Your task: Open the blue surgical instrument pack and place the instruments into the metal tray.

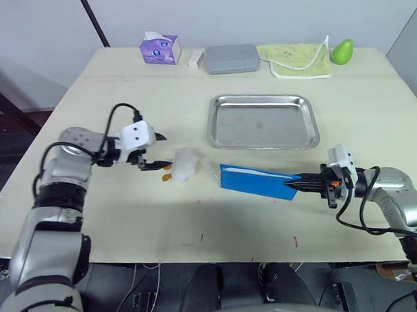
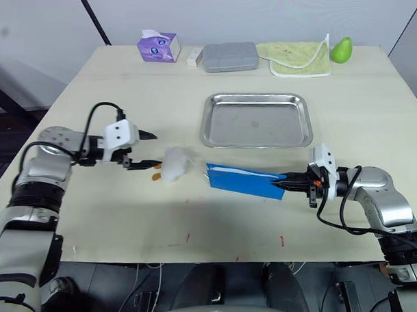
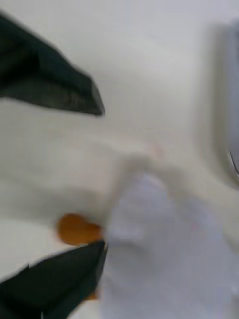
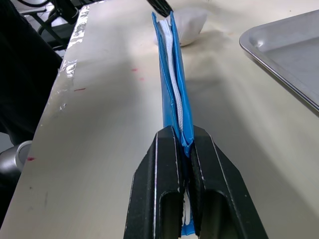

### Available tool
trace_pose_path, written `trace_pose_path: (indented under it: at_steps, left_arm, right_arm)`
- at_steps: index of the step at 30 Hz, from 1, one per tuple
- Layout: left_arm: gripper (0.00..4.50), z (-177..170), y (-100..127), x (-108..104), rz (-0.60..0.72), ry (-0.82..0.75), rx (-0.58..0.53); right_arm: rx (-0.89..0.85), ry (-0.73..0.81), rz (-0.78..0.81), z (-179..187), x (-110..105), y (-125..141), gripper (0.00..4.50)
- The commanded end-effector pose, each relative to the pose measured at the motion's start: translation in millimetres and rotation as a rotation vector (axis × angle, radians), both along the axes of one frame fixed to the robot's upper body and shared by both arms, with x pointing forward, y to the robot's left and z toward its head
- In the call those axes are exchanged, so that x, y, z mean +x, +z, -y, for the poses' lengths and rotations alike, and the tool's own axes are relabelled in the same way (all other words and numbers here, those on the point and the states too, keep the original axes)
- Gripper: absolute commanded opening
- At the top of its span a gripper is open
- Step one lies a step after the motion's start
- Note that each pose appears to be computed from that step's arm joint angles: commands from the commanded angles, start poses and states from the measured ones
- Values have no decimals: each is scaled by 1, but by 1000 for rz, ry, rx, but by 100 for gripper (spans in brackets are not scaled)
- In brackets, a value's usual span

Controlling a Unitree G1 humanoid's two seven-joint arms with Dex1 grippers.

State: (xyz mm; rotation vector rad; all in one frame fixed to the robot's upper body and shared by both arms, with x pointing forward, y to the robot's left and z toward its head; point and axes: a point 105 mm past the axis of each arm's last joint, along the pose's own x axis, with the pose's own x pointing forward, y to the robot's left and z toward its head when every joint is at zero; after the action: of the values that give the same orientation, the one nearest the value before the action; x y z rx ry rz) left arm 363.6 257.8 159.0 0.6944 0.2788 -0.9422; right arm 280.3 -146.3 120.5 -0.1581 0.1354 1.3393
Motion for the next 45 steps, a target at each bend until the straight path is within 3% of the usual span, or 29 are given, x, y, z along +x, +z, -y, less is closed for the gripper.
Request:
trace_pose_path:
  at_steps: [1,3,7,12,18,19,21,28,45]
  left_arm:
    - [409,6,37,-15,-21,-7,-284]
    - [409,30,49,-39,-149,-98,-473]
    - [409,59,51,-59,-218,-146,-569]
    - [409,92,18,-57,-248,-201,-506]
    - [409,118,2,-40,-235,-307,-448]
    - [355,120,1,-38,-230,-321,-438]
    - [290,124,-3,-36,-215,-354,-404]
    - [290,135,-4,-36,-214,-424,-392]
    - [290,132,14,-36,-231,-408,-505]
  right_arm:
    - [-33,-2,-6,4,0,-5,0]
    - [-36,-3,-5,5,1,-4,0]
    - [-37,4,-7,7,1,-3,0]
    - [-57,45,-1,5,-1,-1,0]
    - [-76,70,4,5,-1,2,0]
    - [-77,71,4,5,-1,2,0]
    - [-82,74,4,6,-2,2,0]
    - [-100,79,-6,6,-2,2,0]
    - [-113,85,2,5,2,4,0]
